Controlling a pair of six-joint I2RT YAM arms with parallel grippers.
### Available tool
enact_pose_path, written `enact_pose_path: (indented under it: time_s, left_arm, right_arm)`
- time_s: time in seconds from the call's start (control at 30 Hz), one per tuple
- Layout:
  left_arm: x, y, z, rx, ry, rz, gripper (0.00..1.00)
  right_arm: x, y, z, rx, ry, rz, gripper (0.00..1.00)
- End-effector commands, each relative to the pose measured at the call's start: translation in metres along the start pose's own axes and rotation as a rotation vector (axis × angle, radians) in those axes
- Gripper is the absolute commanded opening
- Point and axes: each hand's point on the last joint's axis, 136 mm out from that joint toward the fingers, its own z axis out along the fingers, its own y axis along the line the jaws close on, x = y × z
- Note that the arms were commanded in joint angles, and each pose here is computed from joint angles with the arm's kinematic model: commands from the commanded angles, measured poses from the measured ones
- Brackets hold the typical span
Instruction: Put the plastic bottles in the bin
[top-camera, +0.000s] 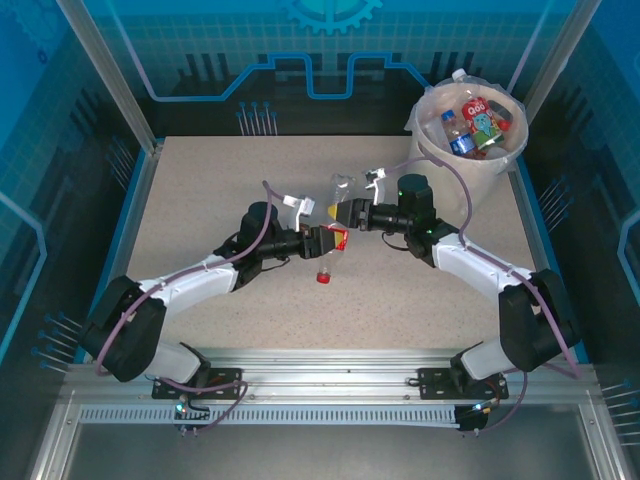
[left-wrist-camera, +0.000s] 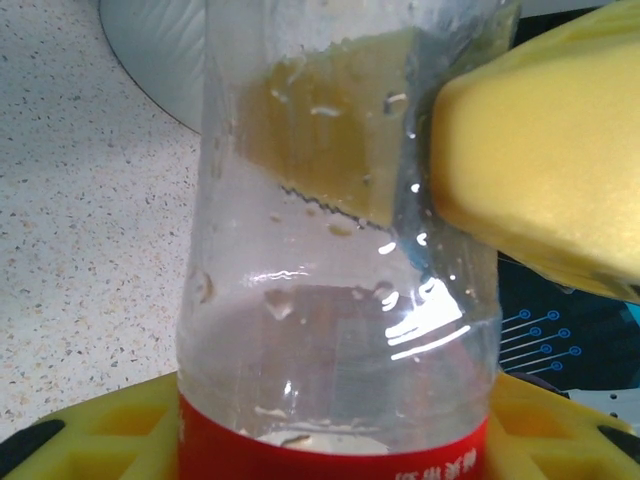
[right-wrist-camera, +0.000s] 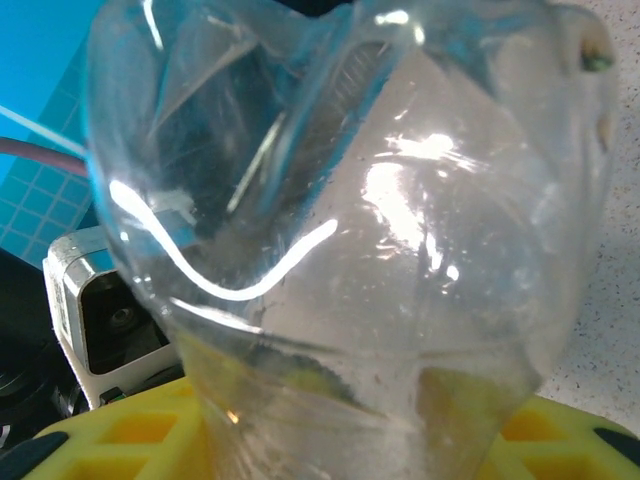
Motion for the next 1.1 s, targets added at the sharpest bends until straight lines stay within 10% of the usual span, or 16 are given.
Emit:
enact_pose_path:
  time_s: [0.0, 0.1, 0.47, 1.07]
  left_arm:
    - [-0.001, -0.013, -0.006, 0.023, -0.018, 0.037, 0.68]
    - [-0.004, -0.013, -0.013, -0.01, -0.05, 0.042, 0.98]
    - [0.017, 0.032, -0.059, -0.352, -0.043, 0.013, 0.99]
    - [0.028, 0.045, -0.066, -0.407, -0.035, -0.013, 0.97]
  right_arm:
    - [-0.02, 0.012, -0.002, -0.007, -0.044, -0.066, 0.47]
    - [-0.032, 0.014, -0.01, 0.026, -0.066, -0.108, 0.46]
    - [-0.113, 0.036, -0.08, 0.415, -0.14, -0.495, 0.42]
    - [-0.272, 0.081, -0.214, 1.07, -0.376, -1.02, 0.38]
